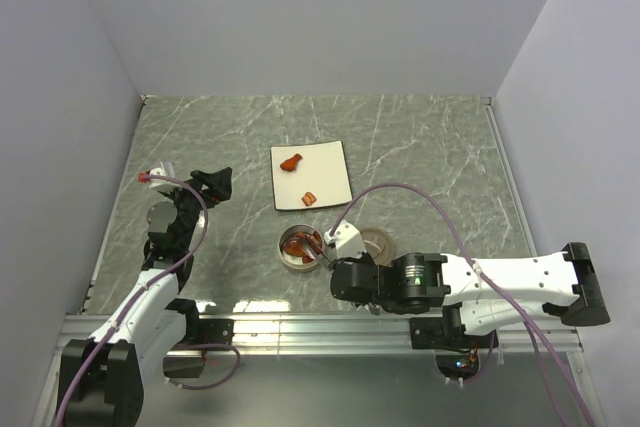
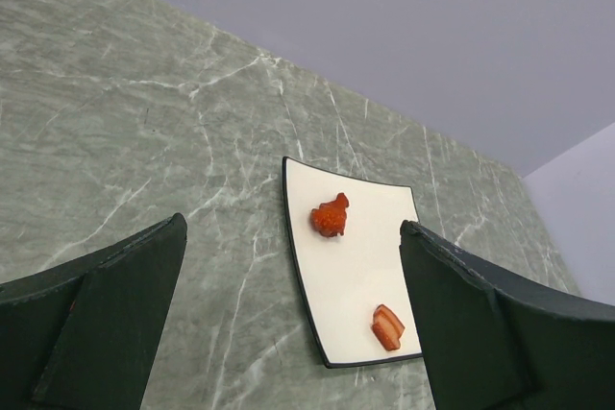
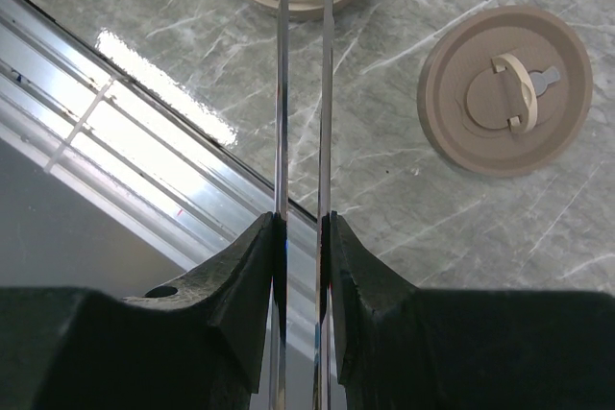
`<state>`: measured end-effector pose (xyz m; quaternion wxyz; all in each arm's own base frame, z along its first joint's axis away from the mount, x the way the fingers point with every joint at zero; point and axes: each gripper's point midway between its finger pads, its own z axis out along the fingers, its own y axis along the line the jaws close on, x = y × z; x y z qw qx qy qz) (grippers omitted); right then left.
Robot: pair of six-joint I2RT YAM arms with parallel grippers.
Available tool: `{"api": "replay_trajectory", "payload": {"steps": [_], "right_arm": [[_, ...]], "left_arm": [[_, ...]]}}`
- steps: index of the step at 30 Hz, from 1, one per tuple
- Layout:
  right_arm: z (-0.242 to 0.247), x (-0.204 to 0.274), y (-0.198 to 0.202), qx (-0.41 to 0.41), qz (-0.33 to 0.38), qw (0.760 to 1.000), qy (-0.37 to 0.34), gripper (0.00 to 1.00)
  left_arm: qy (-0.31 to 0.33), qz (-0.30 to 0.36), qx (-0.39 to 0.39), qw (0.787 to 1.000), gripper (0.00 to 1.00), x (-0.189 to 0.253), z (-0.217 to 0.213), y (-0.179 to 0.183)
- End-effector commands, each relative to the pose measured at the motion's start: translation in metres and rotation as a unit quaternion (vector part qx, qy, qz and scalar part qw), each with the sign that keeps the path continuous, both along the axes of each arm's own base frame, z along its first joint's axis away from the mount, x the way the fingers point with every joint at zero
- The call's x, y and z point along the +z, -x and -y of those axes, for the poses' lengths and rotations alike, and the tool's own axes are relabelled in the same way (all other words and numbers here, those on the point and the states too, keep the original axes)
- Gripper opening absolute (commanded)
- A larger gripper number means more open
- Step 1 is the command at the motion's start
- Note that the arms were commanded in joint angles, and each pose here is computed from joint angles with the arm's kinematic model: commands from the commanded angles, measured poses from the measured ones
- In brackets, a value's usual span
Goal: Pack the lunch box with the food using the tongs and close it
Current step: Place the food into the lunch box
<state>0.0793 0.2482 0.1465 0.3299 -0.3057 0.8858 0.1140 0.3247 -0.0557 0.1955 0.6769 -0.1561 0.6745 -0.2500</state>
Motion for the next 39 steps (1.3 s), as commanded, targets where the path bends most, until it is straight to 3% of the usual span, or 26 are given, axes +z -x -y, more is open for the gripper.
{"api": "replay_trajectory", "payload": {"steps": [1,18,39], "right_arm": [[-0.003,0.025,-0.007,-0.022,0.020,0.999,-0.038,0.29],[-0.007,0.045,-0.012,-0.022,0.039,0.997,-0.065,0.44],[-0.007,0.101,-0.029,-0.047,0.100,0.986,-0.125,0.48]], "left_arm": [[0.006,0.020,-0.004,1.000,0.99,0.011,0.001,0.001],[0.005,0.019,-0.004,1.000,1.00,0.010,0.001,0.001],[0.006,0.019,-0.003,1.000,0.99,0.010,0.000,0.001]]}}
